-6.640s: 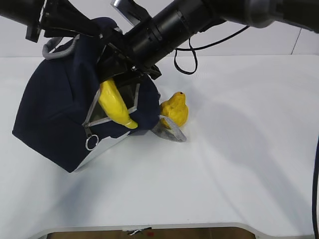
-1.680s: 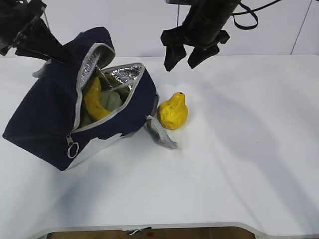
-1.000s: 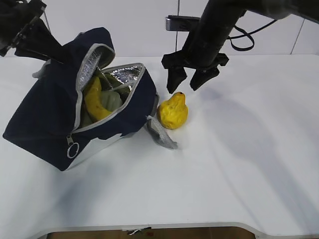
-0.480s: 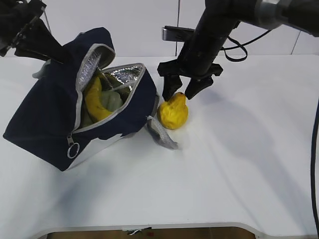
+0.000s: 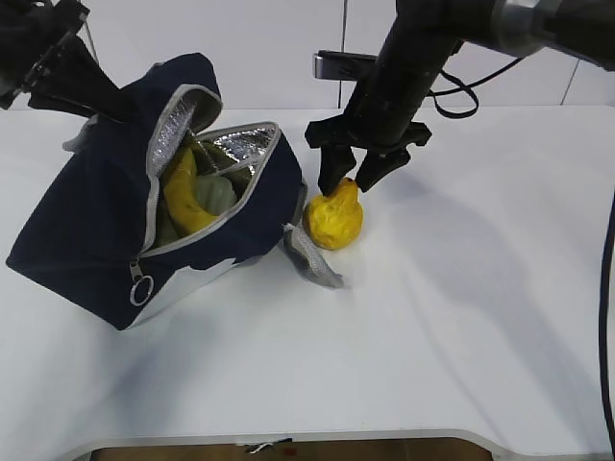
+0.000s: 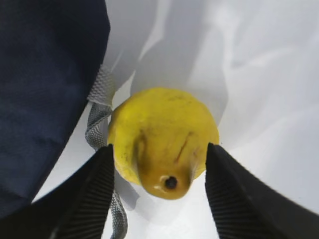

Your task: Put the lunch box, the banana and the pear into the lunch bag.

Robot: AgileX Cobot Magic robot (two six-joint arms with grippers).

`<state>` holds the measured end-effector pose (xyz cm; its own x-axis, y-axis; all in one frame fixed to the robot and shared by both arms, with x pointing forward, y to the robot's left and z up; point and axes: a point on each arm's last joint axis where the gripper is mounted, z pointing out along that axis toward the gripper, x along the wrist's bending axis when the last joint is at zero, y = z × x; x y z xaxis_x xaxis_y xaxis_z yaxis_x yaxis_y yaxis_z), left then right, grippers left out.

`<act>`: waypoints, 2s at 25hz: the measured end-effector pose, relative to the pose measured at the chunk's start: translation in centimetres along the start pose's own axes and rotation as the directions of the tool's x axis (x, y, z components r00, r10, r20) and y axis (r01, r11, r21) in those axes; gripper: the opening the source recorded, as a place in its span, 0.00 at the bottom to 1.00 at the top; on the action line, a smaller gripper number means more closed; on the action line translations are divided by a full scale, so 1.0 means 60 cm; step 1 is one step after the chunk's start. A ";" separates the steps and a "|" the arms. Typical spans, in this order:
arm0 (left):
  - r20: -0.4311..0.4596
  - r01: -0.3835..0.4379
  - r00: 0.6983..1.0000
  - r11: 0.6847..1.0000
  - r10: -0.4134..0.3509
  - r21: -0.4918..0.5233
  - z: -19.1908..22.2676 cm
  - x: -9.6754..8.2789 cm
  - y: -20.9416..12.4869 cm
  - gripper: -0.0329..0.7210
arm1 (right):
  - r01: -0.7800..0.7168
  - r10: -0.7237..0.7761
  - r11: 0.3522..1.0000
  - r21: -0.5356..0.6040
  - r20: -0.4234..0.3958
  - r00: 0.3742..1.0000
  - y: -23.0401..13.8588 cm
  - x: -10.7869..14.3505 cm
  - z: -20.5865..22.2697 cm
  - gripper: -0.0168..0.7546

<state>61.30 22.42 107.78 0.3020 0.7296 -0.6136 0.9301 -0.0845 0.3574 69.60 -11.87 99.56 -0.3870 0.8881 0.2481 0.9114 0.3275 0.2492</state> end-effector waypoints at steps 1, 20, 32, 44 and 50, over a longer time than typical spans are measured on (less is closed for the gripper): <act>0.000 0.000 1.000 1.000 0.000 0.000 0.000 0.000 0.000 0.05 | 0.000 0.000 1.000 0.000 0.000 1.000 0.000 0.000 0.000 0.63; 0.000 0.000 1.000 1.000 0.000 0.000 0.000 0.000 0.000 0.05 | -0.008 0.008 1.000 0.017 -0.007 1.000 -0.001 -0.003 0.016 0.37; 0.000 0.000 1.000 1.000 0.000 0.000 0.000 0.000 0.000 0.05 | 0.032 -0.038 0.985 -0.171 -0.027 0.999 -0.005 0.043 -0.142 0.35; 0.003 0.001 1.000 1.000 -0.001 -0.001 0.000 0.000 0.000 0.05 | 0.021 -0.083 0.989 -0.149 -0.421 0.903 0.004 0.117 -0.092 0.36; 0.005 0.002 1.000 1.000 -0.002 -0.002 0.000 -0.001 0.000 0.05 | 0.009 -0.084 0.984 -0.177 -0.423 0.902 0.016 0.122 -0.050 0.43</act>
<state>61.30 22.38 107.81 0.3013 0.7266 -0.6175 0.9303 -0.0818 0.3576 67.23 -6.03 104.44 -0.4851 0.6375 0.5986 0.8688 0.2734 0.4129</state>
